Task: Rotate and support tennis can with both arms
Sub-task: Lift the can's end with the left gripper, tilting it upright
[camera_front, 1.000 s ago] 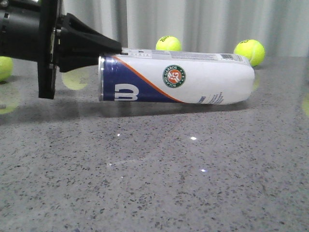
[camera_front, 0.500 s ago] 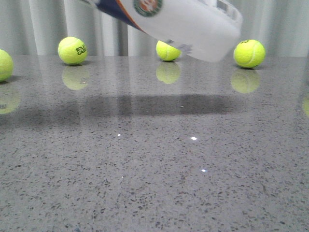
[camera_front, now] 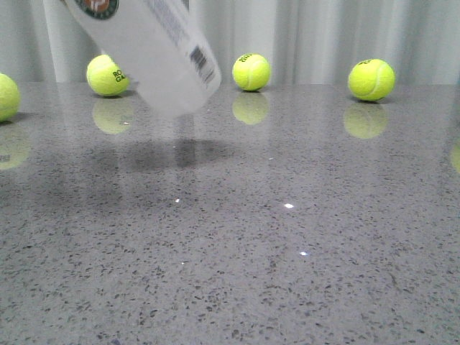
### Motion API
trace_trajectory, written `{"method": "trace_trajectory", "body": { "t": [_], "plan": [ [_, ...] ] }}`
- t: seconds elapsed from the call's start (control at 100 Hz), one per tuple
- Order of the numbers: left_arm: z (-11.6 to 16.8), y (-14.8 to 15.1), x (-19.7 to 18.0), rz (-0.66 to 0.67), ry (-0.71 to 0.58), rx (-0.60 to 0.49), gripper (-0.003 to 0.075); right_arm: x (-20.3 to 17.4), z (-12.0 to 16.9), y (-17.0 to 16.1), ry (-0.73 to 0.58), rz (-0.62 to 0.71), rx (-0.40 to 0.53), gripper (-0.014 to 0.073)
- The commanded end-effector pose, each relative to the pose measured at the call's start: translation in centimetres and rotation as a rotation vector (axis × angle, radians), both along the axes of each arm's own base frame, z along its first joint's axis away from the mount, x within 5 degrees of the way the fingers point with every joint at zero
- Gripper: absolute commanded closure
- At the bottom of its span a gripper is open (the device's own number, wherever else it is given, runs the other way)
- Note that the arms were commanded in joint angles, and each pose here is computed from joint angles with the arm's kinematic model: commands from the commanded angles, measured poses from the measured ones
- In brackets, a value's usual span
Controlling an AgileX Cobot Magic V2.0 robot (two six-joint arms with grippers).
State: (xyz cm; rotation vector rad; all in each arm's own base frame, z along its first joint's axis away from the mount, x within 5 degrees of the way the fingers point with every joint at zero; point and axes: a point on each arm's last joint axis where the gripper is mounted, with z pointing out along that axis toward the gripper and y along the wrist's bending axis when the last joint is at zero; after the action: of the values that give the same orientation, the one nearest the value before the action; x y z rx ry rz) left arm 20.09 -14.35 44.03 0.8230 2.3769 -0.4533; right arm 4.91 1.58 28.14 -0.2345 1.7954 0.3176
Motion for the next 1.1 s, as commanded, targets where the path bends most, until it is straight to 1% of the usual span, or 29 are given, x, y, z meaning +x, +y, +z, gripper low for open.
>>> {"method": "trace_trajectory", "body": {
  "t": [0.0,0.18,0.33,0.38,0.43,0.5,0.67,0.69,0.74,0.87,1.09],
  "plan": [
    [0.6,-0.9,-0.5,-0.024,-0.012,0.006,0.0741,0.1,1.4,0.0,-0.087,-0.002,0.016,0.0652],
    [-0.8,-2.5,0.3,-0.061,0.027,0.044,0.0741,0.1,1.4,0.0,-0.087,-0.002,0.016,0.0652],
    [-0.9,-2.6,0.3,-0.068,0.026,0.046,0.0738,0.1,1.4,0.0,-0.087,-0.002,0.016,0.0652],
    [-0.9,-2.6,0.3,-0.068,0.026,0.046,0.0722,0.1,1.4,0.0,-0.087,-0.002,0.016,0.0652],
    [-0.9,-2.6,0.3,-0.068,0.026,0.046,0.0684,0.1,1.4,0.0,-0.087,-0.002,0.016,0.0652],
    [-0.9,-2.7,0.3,-0.068,0.025,0.045,0.0600,0.1,1.4,0.0,-0.087,-0.002,0.016,0.0652],
    [-0.8,-2.7,0.5,-0.062,0.007,0.031,0.0316,0.1,1.4,0.0,-0.087,-0.002,0.016,0.0652],
    [-0.7,-2.7,0.5,-0.061,0.004,0.028,0.0291,0.1,1.4,0.0,-0.087,-0.002,0.016,0.0652],
    [-0.6,-2.8,0.6,-0.061,-0.012,0.023,0.0257,0.1,1.4,0.0,-0.087,-0.002,0.016,0.0652],
    [-0.5,-3.1,1.0,-0.065,-0.047,-0.008,0.0260,0.1,1.4,0.0,-0.087,-0.002,0.016,0.0652],
    [-0.9,-4.1,2.4,-0.055,-0.066,-0.024,0.0260,0.1,1.4,0.0,-0.087,-0.002,0.016,0.0652]
  ]
}}
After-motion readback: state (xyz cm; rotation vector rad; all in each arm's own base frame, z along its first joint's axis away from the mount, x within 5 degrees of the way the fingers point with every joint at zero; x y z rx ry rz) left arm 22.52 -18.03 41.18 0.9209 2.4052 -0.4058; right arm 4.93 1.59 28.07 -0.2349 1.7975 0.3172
